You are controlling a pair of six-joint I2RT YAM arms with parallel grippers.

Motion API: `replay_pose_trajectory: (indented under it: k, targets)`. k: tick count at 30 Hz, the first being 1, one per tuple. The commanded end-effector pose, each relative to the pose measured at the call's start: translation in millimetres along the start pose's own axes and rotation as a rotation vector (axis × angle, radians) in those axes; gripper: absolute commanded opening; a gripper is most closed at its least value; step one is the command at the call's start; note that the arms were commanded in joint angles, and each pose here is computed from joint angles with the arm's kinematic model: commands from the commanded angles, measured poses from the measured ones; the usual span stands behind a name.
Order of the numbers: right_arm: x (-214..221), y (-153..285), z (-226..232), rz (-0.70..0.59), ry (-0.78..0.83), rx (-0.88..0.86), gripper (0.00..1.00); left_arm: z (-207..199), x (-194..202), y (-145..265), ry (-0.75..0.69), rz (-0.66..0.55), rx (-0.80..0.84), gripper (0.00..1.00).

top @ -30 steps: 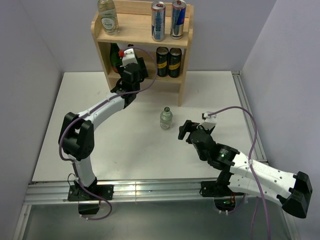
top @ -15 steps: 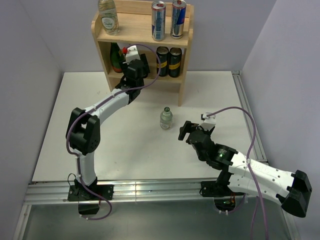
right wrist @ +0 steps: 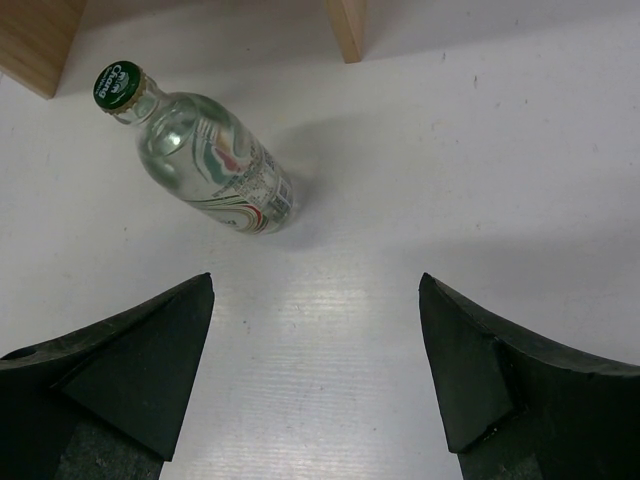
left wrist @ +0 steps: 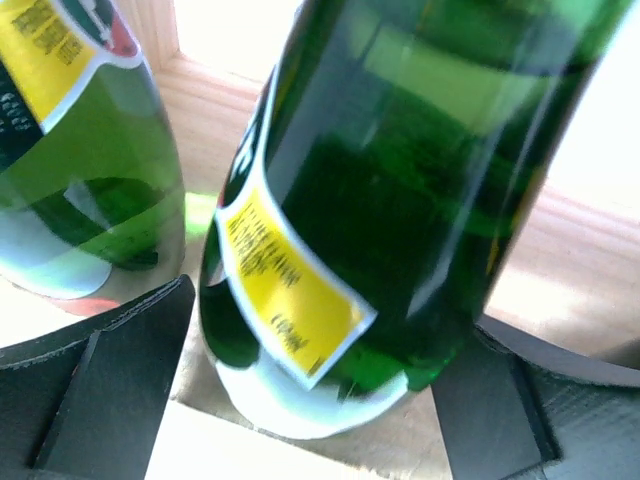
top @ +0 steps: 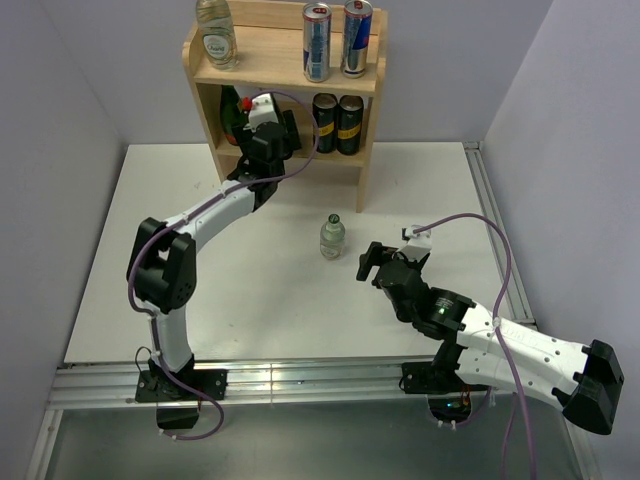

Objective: Place and organize the beverage onto the shelf

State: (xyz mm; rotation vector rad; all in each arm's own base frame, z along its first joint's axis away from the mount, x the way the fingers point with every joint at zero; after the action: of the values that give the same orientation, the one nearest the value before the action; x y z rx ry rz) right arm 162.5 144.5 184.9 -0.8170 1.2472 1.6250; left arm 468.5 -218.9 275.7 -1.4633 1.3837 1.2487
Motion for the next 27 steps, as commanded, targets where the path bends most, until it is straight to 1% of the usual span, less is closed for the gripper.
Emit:
replay_pose_trajectory:
  k: [1, 10, 12, 16, 17, 19, 20, 21, 22, 23, 24, 25, 26, 27]
  targets:
    - [1, -1, 0, -0.018, -0.024, 0.007, 0.90, -3, -43, 20, 0.070, -0.064, 0.068, 0.99]
    - [0, 2, -2, -0.015, -0.033, 0.002, 0.90, 2, -44, 40, 0.041, -0.019, 0.114, 0.99]
    - [1, 3, -2, -0.013, -0.031, 0.003, 0.90, 5, -40, 44, 0.031, 0.003, 0.117, 0.99]
    - [1, 3, -5, -0.015, -0.033, 0.013, 0.90, 9, -43, 58, 0.027, 0.029, 0.152, 0.99]
    - [2, 3, -5, -0.014, -0.033, 0.019, 0.90, 12, -38, 62, 0.020, 0.046, 0.160, 0.99]
    - [3, 3, -7, -0.013, -0.031, 0.023, 0.90, 16, -43, 75, 0.031, 0.052, 0.167, 0.99]
    - [3, 3, -7, -0.015, -0.031, 0.025, 0.90, 20, -34, 83, 0.024, 0.077, 0.177, 0.99]
    - [3, 3, -8, -0.015, -0.033, 0.026, 0.90, 21, -42, 96, 0.046, 0.064, 0.201, 0.99]
    - [4, 3, -8, -0.013, -0.031, 0.025, 0.90, 28, -29, 104, 0.038, 0.094, 0.195, 0.99]
    - [4, 3, -8, -0.015, -0.032, 0.028, 0.90, 29, -25, 113, 0.044, 0.105, 0.204, 0.99]
    - [4, 3, -9, -0.015, -0.029, 0.030, 0.90, 26, -28, 132, 0.065, 0.101, 0.231, 0.99]
    - [5, 3, -9, -0.013, -0.028, 0.032, 0.90, 30, -8, 144, 0.042, 0.137, 0.226, 0.99]
    - [5, 2, -9, -0.013, -0.027, 0.033, 0.90, 34, -2, 154, 0.034, 0.138, 0.189, 0.99]
    - [5, 2, -9, -0.014, -0.027, 0.037, 0.90, 24, 11, 175, 0.019, 0.164, 0.228, 0.99]
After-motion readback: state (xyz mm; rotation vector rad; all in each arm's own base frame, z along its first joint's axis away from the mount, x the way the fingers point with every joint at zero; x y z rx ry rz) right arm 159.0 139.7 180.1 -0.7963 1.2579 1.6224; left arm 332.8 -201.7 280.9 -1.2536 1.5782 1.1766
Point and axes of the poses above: each gripper's point midway between its finger pads, its own y axis back along the fingers, its own z axis along the line the jaws close on, x = y × z, the point moved 8 cm from there along y, back along the fingers, and after that the axes turned 2 degrees about y, right-handed, at the moved point
